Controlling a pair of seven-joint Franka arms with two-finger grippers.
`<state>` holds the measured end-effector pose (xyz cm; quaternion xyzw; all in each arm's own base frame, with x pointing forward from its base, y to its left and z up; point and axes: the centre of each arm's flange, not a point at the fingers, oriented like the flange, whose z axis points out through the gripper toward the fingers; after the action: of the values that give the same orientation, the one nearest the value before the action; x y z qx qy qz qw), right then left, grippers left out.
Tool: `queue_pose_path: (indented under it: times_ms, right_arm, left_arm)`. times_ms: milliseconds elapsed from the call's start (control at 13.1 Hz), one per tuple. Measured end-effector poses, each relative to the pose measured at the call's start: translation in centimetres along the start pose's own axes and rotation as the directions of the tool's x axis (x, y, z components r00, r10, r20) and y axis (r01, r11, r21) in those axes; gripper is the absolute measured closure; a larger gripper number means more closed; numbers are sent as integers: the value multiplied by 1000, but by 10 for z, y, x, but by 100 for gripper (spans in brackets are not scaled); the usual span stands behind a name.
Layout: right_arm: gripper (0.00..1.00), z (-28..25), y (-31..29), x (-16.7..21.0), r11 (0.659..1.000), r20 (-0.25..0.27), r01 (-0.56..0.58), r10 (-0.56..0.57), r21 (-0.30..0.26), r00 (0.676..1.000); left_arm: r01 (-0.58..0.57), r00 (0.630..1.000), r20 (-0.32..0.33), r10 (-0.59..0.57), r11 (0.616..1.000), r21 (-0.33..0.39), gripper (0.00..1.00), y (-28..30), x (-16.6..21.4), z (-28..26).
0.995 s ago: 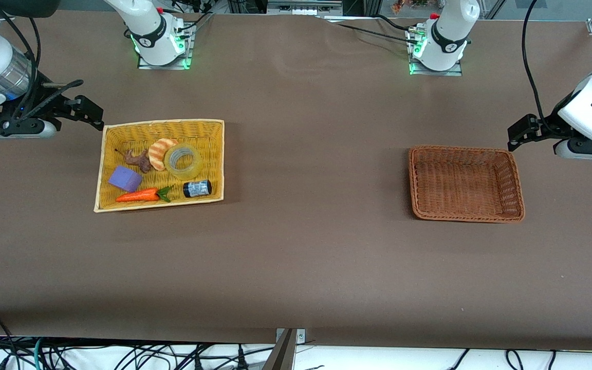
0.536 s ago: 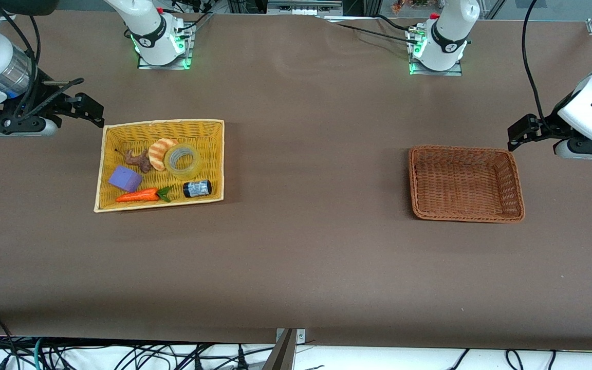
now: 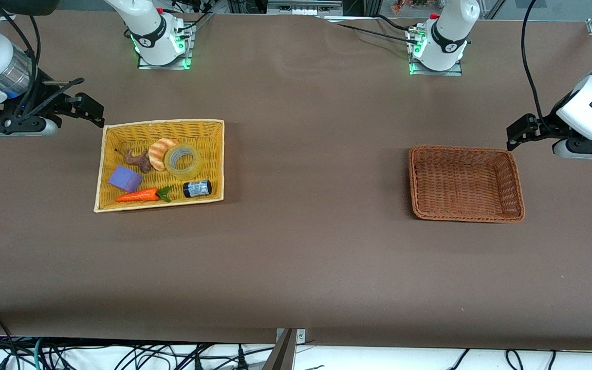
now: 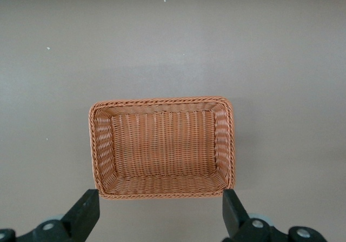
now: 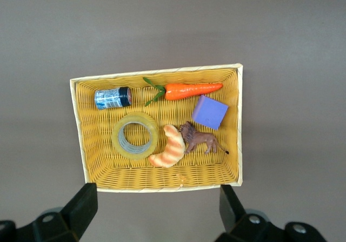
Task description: Transfer tape with both arms
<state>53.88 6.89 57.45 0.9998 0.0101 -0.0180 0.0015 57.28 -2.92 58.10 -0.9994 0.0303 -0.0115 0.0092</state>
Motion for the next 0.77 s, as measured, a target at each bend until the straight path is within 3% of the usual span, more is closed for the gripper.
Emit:
queue_pose_path:
  times_ms: [765]
  right_arm:
    - [0, 1, 0, 0, 1000, 5, 7, -7, 0, 1000]
  left_arm:
    - [-3, 1000, 4, 3, 1000, 0, 0, 2, 0, 0]
